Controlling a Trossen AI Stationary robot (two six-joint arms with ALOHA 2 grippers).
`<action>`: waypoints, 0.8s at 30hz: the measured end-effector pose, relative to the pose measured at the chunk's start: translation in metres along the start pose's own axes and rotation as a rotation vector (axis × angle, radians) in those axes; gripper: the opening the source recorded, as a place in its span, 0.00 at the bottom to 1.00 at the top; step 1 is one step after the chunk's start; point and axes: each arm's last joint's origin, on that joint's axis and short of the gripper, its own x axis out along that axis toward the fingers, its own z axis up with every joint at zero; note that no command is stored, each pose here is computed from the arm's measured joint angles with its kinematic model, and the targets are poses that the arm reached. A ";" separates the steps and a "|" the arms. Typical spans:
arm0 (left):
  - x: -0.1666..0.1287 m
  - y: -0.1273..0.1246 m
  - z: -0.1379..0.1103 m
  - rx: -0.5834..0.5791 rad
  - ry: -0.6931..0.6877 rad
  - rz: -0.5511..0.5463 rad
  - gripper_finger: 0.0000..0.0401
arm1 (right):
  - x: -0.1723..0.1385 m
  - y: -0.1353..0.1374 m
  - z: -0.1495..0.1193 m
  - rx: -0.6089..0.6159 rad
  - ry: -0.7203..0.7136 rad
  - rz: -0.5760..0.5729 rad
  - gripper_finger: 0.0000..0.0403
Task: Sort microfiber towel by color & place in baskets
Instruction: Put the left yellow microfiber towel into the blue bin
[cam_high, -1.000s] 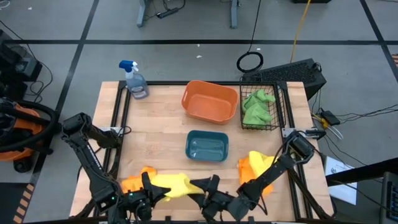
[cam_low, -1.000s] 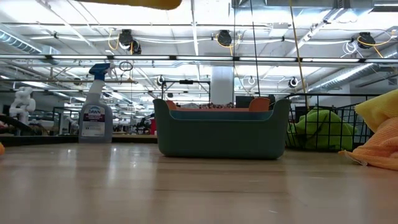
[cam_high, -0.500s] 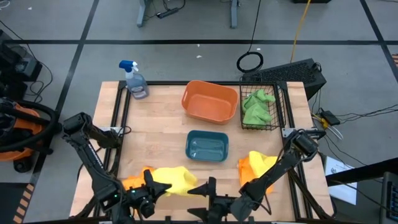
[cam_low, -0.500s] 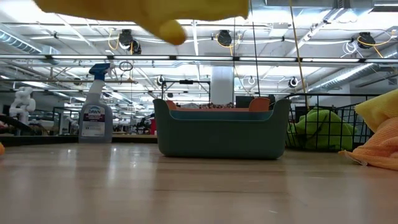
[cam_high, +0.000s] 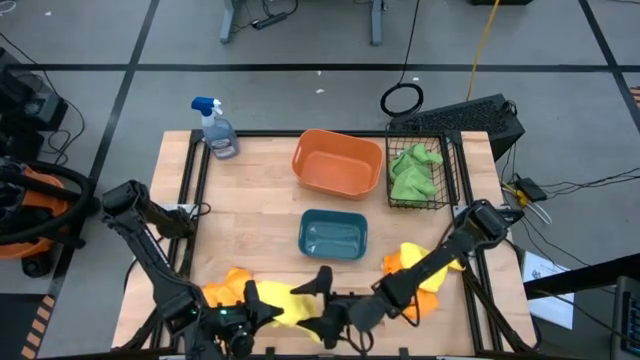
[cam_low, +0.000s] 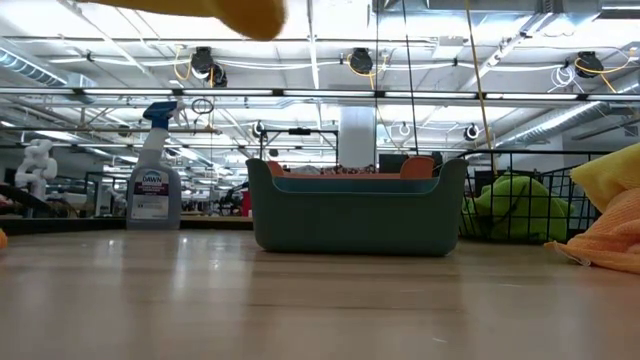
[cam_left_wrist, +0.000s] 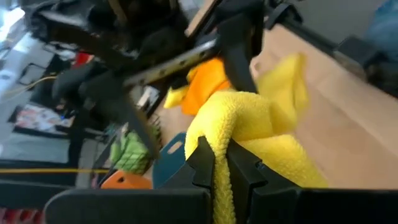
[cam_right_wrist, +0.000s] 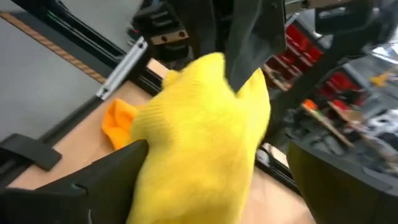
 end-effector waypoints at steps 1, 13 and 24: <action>0.002 0.001 0.000 -0.004 -0.003 -0.004 0.04 | 0.003 -0.003 -0.002 0.012 -0.011 0.022 0.93; 0.023 0.006 0.013 0.047 -0.148 -0.079 0.04 | 0.013 -0.014 -0.008 0.014 -0.058 0.128 0.75; 0.029 0.008 0.015 -0.160 -0.160 -0.096 0.07 | 0.012 -0.011 -0.010 -0.003 -0.037 0.160 0.24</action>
